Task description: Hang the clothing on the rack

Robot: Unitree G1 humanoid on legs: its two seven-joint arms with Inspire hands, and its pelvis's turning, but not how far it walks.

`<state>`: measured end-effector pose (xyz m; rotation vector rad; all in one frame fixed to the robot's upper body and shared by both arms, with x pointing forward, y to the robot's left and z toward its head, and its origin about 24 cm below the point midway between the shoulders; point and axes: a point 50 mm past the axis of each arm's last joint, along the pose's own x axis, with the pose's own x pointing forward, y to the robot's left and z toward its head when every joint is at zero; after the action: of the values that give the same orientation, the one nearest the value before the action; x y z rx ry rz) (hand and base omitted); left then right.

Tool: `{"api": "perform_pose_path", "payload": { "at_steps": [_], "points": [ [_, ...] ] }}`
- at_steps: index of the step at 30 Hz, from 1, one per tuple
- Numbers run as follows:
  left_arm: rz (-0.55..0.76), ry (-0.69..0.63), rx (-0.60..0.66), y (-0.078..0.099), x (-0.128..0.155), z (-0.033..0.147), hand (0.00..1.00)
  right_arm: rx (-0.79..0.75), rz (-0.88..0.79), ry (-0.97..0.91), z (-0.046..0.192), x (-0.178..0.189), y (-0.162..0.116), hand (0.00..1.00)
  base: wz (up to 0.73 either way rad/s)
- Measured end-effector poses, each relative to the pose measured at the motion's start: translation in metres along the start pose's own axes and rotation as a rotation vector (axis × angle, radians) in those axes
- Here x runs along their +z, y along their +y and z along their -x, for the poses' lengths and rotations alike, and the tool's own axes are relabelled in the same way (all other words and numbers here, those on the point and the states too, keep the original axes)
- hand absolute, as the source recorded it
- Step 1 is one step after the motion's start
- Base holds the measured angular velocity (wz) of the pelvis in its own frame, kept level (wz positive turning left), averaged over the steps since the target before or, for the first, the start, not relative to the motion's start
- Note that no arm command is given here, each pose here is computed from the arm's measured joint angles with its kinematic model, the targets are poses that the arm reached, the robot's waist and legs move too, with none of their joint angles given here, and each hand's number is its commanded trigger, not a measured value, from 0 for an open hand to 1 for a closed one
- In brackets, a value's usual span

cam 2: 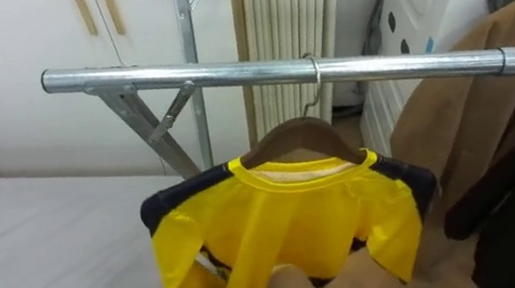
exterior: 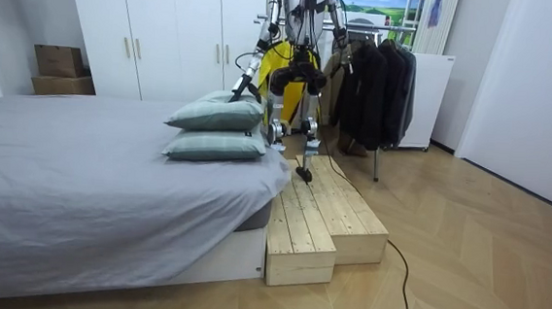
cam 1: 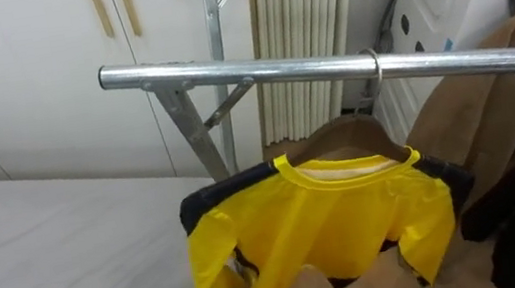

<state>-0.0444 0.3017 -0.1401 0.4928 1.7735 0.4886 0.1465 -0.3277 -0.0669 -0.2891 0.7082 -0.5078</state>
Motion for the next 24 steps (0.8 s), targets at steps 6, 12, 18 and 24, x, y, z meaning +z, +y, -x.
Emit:
{"api": "perform_pose_path", "payload": {
  "at_steps": [6,12,18,24],
  "points": [
    [0.034,0.015,-0.010,-0.003,-0.003,0.000,0.00,-0.004,-0.039,0.147,0.018,-0.051,0.005,0.00,-0.08],
    [0.031,0.036,-0.021,-0.009,-0.007,0.000,0.00,0.040,-0.140,0.308,0.040,-0.095,0.031,0.00,-0.16],
    [0.012,0.081,-0.062,-0.023,-0.020,0.001,0.00,0.084,-0.252,0.430,0.054,-0.124,0.043,0.00,-0.19],
    [0.039,0.092,-0.096,-0.030,-0.021,0.001,0.00,0.094,-0.209,0.635,0.082,-0.166,0.044,0.00,-0.02]
  ]
}}
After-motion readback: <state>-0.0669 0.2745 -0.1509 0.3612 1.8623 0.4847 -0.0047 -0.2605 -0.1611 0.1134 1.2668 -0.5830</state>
